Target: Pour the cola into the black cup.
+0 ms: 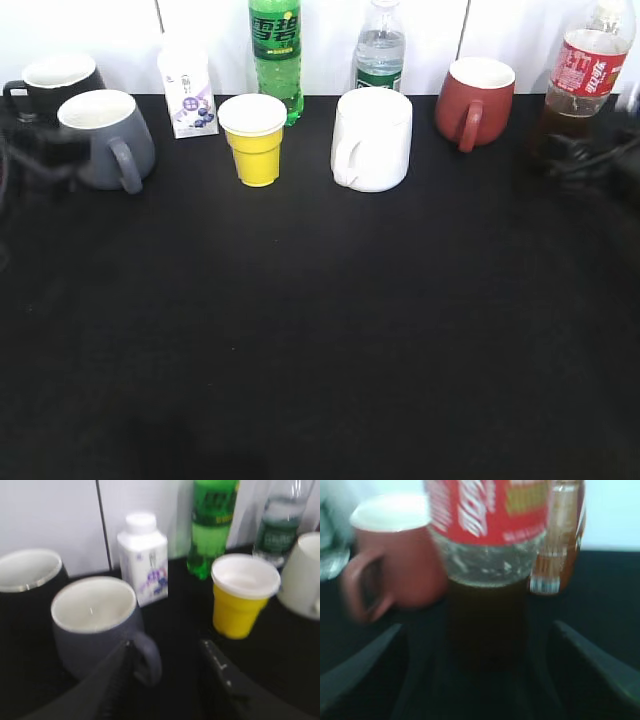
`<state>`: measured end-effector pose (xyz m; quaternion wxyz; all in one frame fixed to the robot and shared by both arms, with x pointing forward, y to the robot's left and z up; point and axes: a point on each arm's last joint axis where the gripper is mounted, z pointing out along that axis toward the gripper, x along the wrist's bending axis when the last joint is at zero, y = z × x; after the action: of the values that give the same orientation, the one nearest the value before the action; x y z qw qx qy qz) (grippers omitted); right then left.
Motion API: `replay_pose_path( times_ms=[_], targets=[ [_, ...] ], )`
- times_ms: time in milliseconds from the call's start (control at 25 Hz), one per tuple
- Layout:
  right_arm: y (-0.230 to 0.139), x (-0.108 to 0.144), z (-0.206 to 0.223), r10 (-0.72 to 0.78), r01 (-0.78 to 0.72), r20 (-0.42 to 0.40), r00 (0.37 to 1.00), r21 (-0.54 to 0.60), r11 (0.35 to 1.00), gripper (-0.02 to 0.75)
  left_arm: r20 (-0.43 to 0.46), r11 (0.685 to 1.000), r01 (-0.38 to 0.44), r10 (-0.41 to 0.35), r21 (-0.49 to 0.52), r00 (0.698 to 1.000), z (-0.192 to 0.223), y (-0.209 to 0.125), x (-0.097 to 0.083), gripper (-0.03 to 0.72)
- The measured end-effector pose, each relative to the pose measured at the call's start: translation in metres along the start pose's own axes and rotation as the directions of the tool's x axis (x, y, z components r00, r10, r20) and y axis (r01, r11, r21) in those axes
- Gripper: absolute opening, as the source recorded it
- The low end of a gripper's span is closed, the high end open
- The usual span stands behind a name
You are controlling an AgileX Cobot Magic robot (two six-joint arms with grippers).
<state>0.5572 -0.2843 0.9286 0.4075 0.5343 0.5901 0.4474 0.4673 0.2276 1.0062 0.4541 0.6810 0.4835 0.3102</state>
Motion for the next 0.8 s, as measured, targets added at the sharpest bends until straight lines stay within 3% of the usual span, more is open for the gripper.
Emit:
replay_pose_path(
  times_ms=[80, 120, 200, 240, 280, 320, 360, 400, 440, 480, 520, 560, 600, 680, 720, 760, 800],
  targets=[
    [0.025, 0.0, -0.025, 0.001, -0.006, 0.015, 1.0, 0.293, 0.956, 0.649, -0.045, 0.978, 0.036, -0.027, 0.207, 0.999, -0.012, -0.005, -0.002, 0.362],
    [0.035, -0.001, -0.041, 0.001, -0.022, 0.05, 0.999, 0.434, 0.901, 0.636, -0.074, 0.935, 0.04, -0.015, 0.351, 0.997, -0.019, -0.004, -0.003, 0.393],
    [0.049, -0.002, -0.077, 0.022, -0.093, 0.118, 0.993, 0.643, 0.76, 0.601, -0.146, 0.764, 0.091, 0.004, 0.639, 0.989, -0.037, -0.005, -0.001, 0.417],
    [0.053, -0.001, -0.093, 0.03, -0.12, 0.138, 0.99, 0.705, 0.699, 0.59, -0.162, 0.663, 0.113, 0.012, 0.74, 0.987, -0.049, -0.006, -0.001, 0.419],
    [0.056, -0.001, -0.111, 0.026, -0.126, 0.143, 0.989, 0.752, 0.647, 0.585, -0.146, 0.586, 0.124, -0.01, 0.801, 0.989, -0.061, -0.007, -0.005, 0.419],
    [0.061, 0.001, -0.126, 0.028, -0.129, 0.142, 0.989, 0.773, 0.622, 0.584, -0.13, 0.523, 0.136, -0.048, 0.842, 0.99, -0.073, -0.009, -0.009, 0.419],
    [0.071, 0.003, -0.142, 0.046, -0.134, 0.136, 0.99, 0.755, 0.642, 0.581, -0.116, 0.509, 0.149, -0.096, 0.848, 0.989, -0.086, -0.007, -0.014, 0.42],
    [0.081, 0.005, -0.16, 0.06, -0.131, 0.124, 0.991, 0.72, 0.681, 0.578, -0.098, 0.546, 0.159, -0.138, 0.823, 0.986, -0.101, -0.002, -0.017, 0.42],
    [0.092, 0.006, -0.18, 0.056, -0.111, 0.103, 0.993, 0.674, 0.73, 0.575, -0.077, 0.609, 0.157, -0.155, 0.777, 0.985, -0.118, 0.004, -0.018, 0.42],
    [0.101, 0.008, -0.204, 0.052, -0.097, 0.09, 0.995, 0.614, 0.783, 0.573, -0.038, 0.716, 0.134, -0.149, 0.686, 0.988, -0.147, 0.01, -0.018, 0.42],
    [0.105, 0.009, -0.231, 0.05, -0.089, 0.084, 0.995, 0.549, 0.831, 0.573, 0.003, 0.793, 0.097, -0.123, 0.601, 0.992, -0.17, 0.012, -0.018, 0.42],
    [0.101, 0.01, -0.257, 0.053, -0.086, 0.081, 0.995, 0.491, 0.867, 0.573, 0.031, 0.859, 0.069, -0.098, 0.508, 0.995, -0.195, 0.007, -0.018, 0.42],
    [0.089, 0.011, -0.279, 0.054, -0.083, 0.078, 0.995, 0.441, 0.894, 0.571, 0.044, 0.903, 0.057, -0.083, 0.426, 0.996, -0.215, -0.004, -0.017, 0.42],
    [0.062, 0.014, -0.319, 0.057, -0.076, 0.072, 0.996, 0.301, 0.951, 0.566, 0.053, 0.969, 0.049, -0.064, 0.241, 0.997, -0.246, -0.032, -0.016, 0.42],
    [0.051, 0.015, -0.334, 0.058, -0.073, 0.068, 0.996, 0.234, 0.97, 0.566, 0.053, 0.988, 0.047, -0.056, 0.148, 0.997, -0.256, -0.043, -0.015, 0.42],
    [0.04, 0.015, -0.344, 0.06, -0.071, 0.065, 0.996, 0.179, 0.981, 0.566, 0.046, 0.994, 0.041, -0.046, 0.105, 0.998, -0.26, -0.05, -0.014, 0.42],
    [0.036, 0.016, -0.346, 0.06, -0.07, 0.064, 0.996, 0.165, 0.984, 0.566, 0.038, 0.992, 0.037, -0.042, 0.124, 0.998, -0.256, -0.051, -0.013, 0.42]
  ],
)
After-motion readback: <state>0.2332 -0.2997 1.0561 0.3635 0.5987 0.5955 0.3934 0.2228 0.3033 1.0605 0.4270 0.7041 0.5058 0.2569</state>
